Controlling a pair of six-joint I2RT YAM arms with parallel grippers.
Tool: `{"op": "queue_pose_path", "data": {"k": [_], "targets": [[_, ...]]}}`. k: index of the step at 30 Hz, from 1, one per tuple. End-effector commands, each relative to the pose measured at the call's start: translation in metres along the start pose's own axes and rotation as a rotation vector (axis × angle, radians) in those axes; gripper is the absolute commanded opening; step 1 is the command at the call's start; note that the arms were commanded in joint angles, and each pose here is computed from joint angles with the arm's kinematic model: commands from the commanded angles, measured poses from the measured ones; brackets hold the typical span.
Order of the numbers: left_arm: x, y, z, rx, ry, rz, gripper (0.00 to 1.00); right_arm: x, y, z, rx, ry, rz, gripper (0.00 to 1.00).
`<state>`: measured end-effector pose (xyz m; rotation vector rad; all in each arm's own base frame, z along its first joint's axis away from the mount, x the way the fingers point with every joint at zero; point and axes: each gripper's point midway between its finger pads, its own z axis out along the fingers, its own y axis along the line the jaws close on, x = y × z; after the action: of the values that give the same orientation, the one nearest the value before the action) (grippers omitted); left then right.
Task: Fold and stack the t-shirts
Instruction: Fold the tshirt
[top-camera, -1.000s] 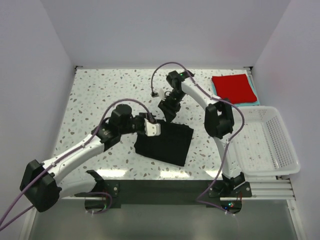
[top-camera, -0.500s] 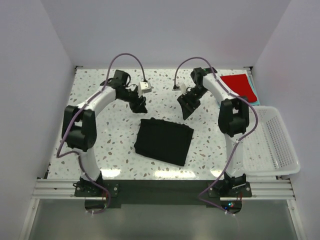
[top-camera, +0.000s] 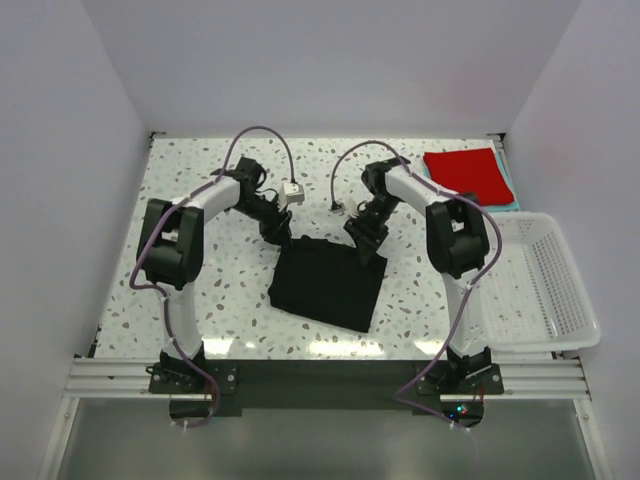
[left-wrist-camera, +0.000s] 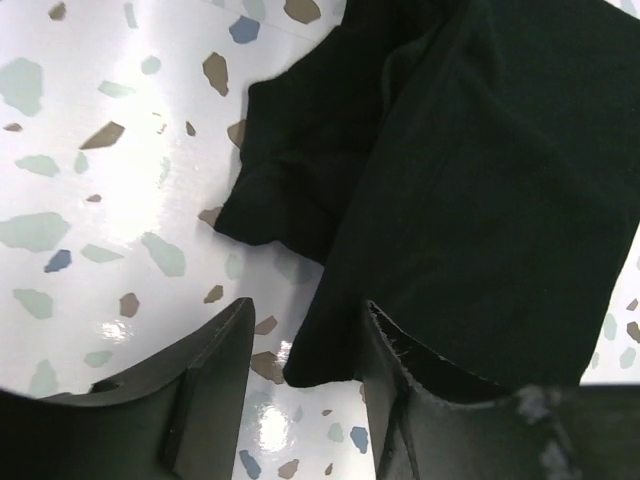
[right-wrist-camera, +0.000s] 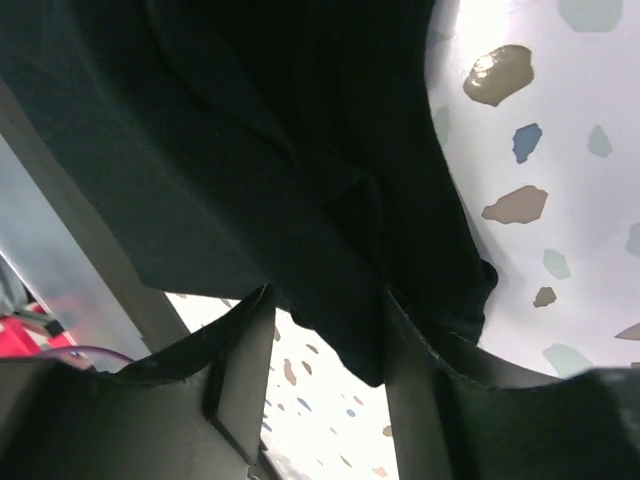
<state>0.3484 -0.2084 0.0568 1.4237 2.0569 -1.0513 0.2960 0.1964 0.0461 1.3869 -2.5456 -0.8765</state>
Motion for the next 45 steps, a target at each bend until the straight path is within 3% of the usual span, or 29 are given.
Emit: {"op": "queue_pose_path", "data": {"k": [1,4,5,6,8,10,13,17,27,37,43,45], "targets": [[0.003,-0.006,0.001,0.022,-0.012,0.014,0.48,-0.012,0.013,-0.027,0.056,-0.063,-0.079,0.44],[0.002,-0.006,0.001,0.025,-0.015,0.012,0.36,-0.016,0.017,-0.037,0.069,-0.072,-0.087,0.29],[0.001,-0.006,0.001,0.025,-0.016,0.013,0.33,-0.018,0.019,-0.043,0.089,-0.08,-0.096,0.19],[-0.001,-0.006,0.0,0.022,-0.018,0.017,0.22,-0.016,0.022,-0.046,0.091,-0.075,-0.095,0.12],[-0.001,-0.006,-0.003,0.016,-0.016,0.015,0.12,-0.016,0.028,-0.057,0.111,-0.076,-0.102,0.0],[-0.001,-0.005,-0.008,0.003,-0.014,0.02,0.01,-0.007,0.043,-0.071,0.108,-0.054,-0.098,0.0],[0.0,-0.004,-0.013,-0.016,-0.012,0.018,0.0,0.012,0.04,-0.086,0.208,-0.001,-0.117,0.0],[0.0,-0.007,-0.014,-0.017,-0.017,0.019,0.0,0.041,0.016,-0.067,0.262,0.113,-0.081,0.0],[-0.012,-0.021,-0.022,-0.041,-0.058,0.044,0.0,0.025,-0.072,-0.03,0.48,0.117,-0.046,0.0],[-0.086,-0.042,-0.001,-0.143,-0.128,0.389,0.0,0.021,-0.076,-0.015,0.469,0.072,-0.098,0.0],[-0.099,-0.012,0.027,-0.136,-0.175,0.329,0.0,0.019,-0.075,-0.013,0.459,0.055,-0.107,0.0],[-0.087,-0.002,0.044,-0.114,-0.162,0.278,0.0,0.018,-0.075,-0.012,0.455,0.053,-0.107,0.0]]}}
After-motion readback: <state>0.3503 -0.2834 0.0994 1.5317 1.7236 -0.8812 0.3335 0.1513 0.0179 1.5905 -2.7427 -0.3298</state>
